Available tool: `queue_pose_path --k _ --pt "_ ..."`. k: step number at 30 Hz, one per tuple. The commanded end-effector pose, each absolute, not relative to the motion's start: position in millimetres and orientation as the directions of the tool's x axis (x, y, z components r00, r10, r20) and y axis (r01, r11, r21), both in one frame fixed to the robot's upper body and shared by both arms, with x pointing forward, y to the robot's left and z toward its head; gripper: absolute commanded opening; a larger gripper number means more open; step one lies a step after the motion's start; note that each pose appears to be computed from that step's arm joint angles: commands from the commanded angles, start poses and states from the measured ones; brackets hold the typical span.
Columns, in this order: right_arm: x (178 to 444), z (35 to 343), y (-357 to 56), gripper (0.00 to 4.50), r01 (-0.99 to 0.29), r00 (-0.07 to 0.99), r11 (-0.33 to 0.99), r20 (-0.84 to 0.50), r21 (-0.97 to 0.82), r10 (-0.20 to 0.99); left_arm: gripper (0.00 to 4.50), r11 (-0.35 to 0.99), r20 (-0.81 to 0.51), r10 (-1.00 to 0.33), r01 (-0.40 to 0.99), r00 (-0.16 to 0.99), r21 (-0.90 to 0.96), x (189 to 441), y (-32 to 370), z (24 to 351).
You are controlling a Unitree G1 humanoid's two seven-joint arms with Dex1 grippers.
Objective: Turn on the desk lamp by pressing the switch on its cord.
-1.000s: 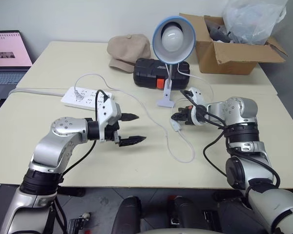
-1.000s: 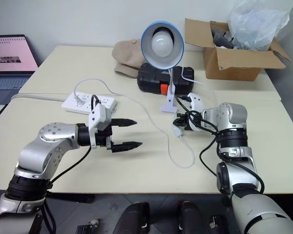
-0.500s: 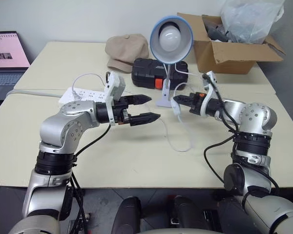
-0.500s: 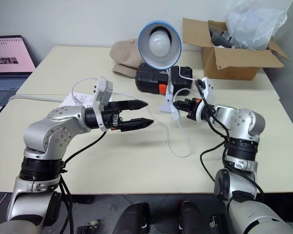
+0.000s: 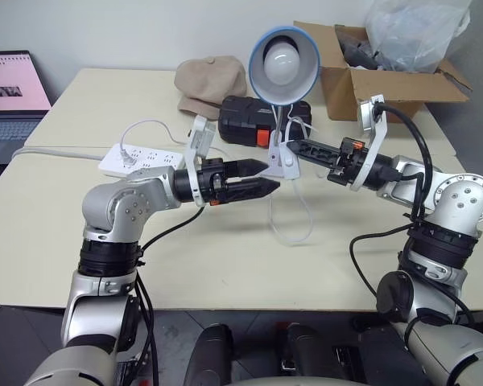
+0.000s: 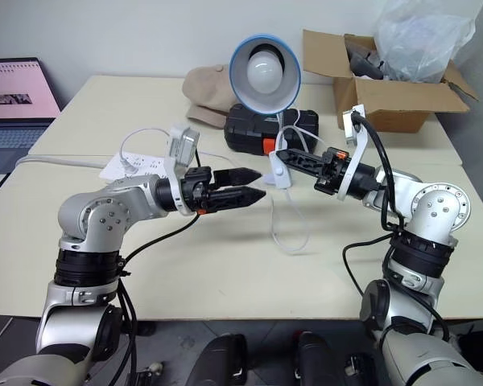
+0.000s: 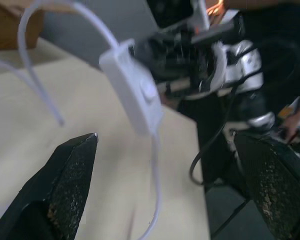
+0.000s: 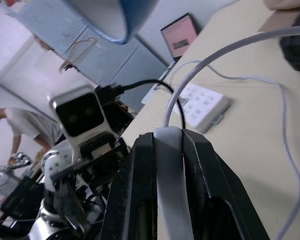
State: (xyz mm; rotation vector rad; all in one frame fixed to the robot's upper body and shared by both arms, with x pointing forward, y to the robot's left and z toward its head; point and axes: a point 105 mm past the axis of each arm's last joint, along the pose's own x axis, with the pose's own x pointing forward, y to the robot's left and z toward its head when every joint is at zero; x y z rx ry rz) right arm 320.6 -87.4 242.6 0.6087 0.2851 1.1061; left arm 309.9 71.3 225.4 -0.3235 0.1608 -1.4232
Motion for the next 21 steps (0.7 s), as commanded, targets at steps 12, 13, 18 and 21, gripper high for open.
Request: queue_pose_path --k 12,13,18,21 --pt "288.0 261.4 -80.7 0.38 -0.839 0.28 0.18 0.124 0.513 0.952 4.5 0.01 0.147 -0.987 0.933 0.068 -0.36 290.9 62.9 229.2" --pt "287.8 261.1 -80.7 0.38 -0.839 0.28 0.181 0.122 0.514 0.952 4.5 0.01 0.154 -0.986 0.933 0.07 -0.36 291.2 62.7 229.9" --pt "285.7 260.9 -80.2 0.38 -0.84 0.275 0.179 0.117 0.512 0.954 4.5 -0.016 0.189 -0.98 0.931 0.057 -0.364 289.1 60.4 232.9" --pt "285.4 261.5 -80.7 0.38 -0.84 0.278 0.184 0.113 0.511 0.954 4.5 -0.042 0.223 -0.974 0.928 0.045 -0.37 287.2 56.8 234.6"
